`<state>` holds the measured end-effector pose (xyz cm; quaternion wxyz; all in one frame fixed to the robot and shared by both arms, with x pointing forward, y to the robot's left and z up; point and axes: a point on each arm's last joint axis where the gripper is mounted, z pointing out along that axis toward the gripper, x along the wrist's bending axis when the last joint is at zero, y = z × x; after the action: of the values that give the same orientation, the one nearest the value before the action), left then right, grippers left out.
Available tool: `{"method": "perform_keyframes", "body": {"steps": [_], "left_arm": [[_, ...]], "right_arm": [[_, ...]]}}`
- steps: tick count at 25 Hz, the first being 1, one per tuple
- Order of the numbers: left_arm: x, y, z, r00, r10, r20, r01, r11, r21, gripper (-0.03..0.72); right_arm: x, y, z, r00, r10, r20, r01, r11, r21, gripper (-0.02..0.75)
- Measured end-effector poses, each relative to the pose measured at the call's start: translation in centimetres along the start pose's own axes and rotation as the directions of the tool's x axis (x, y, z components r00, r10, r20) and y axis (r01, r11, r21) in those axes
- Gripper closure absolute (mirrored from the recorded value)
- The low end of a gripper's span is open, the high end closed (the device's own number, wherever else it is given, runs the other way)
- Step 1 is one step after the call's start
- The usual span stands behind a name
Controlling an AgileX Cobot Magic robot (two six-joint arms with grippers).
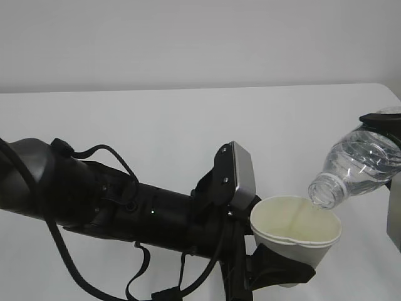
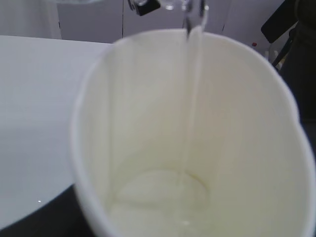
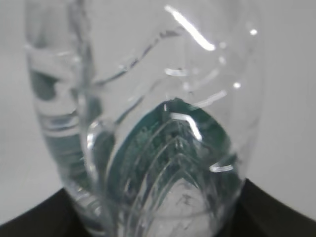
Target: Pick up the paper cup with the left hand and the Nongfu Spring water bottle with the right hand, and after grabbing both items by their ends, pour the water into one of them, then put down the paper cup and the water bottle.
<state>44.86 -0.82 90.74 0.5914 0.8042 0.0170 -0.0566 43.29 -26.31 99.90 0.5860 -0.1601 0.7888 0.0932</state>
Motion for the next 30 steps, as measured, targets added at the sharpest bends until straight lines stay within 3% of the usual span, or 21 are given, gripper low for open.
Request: {"method": "perform_keyframes", "body": {"steps": [30], "left_arm": [[0.04, -0.02, 0.0, 1.0, -0.001, -0.004, 0.001, 1.0, 0.002, 0.268]], "right_arm": [[-0.01, 0.01, 0.0, 1.0, -0.008, 0.001, 0.008, 1.0, -0.001, 0.302]]}}
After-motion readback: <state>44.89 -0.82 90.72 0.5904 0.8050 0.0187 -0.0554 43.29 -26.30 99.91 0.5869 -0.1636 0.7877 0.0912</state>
